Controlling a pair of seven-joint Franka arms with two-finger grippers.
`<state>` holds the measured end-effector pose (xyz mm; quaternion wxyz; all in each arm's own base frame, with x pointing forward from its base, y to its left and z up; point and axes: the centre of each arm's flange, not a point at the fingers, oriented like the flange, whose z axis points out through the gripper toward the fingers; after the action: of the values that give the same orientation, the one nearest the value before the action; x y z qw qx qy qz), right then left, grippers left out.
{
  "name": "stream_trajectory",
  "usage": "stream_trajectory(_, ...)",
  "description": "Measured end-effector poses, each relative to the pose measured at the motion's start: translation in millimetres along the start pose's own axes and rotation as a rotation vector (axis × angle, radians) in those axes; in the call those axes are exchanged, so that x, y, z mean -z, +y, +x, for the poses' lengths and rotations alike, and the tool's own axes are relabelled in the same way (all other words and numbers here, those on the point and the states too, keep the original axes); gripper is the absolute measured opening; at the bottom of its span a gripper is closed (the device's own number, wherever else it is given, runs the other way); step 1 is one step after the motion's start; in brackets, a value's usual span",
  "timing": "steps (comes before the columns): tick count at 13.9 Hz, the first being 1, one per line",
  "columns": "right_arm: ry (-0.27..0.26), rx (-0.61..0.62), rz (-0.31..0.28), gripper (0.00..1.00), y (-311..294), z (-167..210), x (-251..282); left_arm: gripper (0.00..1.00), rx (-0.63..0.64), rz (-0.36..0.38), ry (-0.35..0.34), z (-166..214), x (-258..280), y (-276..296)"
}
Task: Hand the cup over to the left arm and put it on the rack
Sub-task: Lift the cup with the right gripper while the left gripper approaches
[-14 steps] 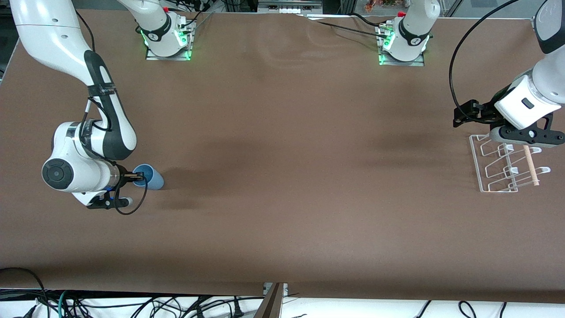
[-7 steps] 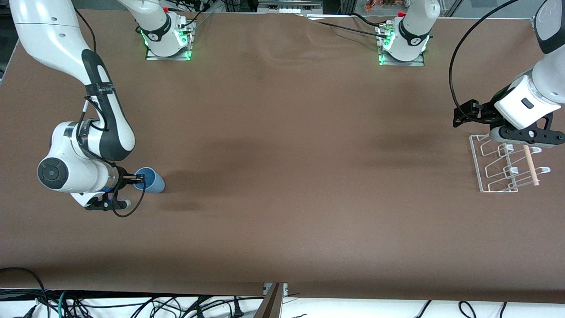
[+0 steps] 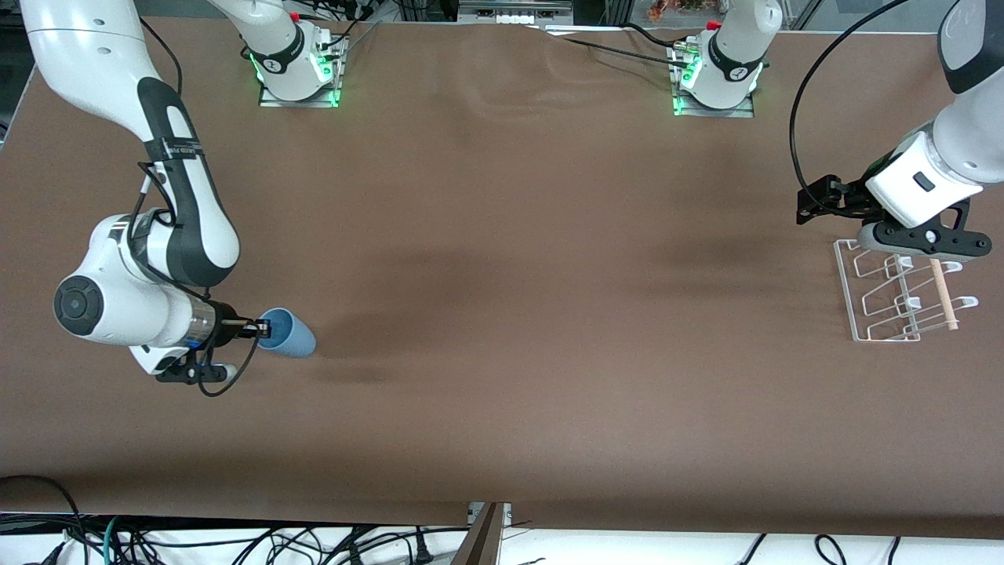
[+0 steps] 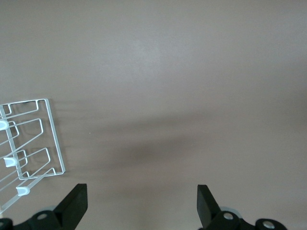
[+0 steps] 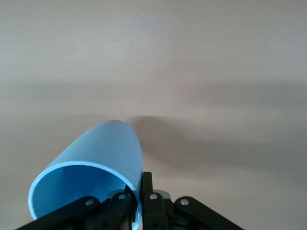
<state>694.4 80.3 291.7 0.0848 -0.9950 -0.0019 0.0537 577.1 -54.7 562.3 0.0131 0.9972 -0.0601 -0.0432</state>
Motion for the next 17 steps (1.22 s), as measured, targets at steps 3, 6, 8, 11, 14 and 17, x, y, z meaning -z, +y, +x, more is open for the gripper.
stream_trajectory(3,0.000,-0.041,0.034,0.06,-45,-3,-2,1.00,-0.007,0.001,0.000,0,0,4)
stream_trajectory(6,0.008,-0.091,0.052,0.06,-101,-9,1,1.00,-0.011,-0.001,-0.016,4,-9,6)
stream_trajectory(8,0.009,-0.097,0.114,0.06,-139,-16,-2,1.00,-0.019,-0.003,-0.030,8,-16,5)
stream_trajectory(11,0.022,-0.135,0.237,0.06,-185,-23,-2,1.00,-0.134,-0.079,-0.043,13,-28,10)
stream_trajectory(14,0.038,-0.190,0.289,0.06,-235,-31,14,1.00,-0.266,-0.191,-0.070,28,-59,10)
stream_trajectory(17,0.025,-0.245,0.367,0.06,-276,-40,27,1.00,-0.397,-0.371,-0.028,46,-86,22)
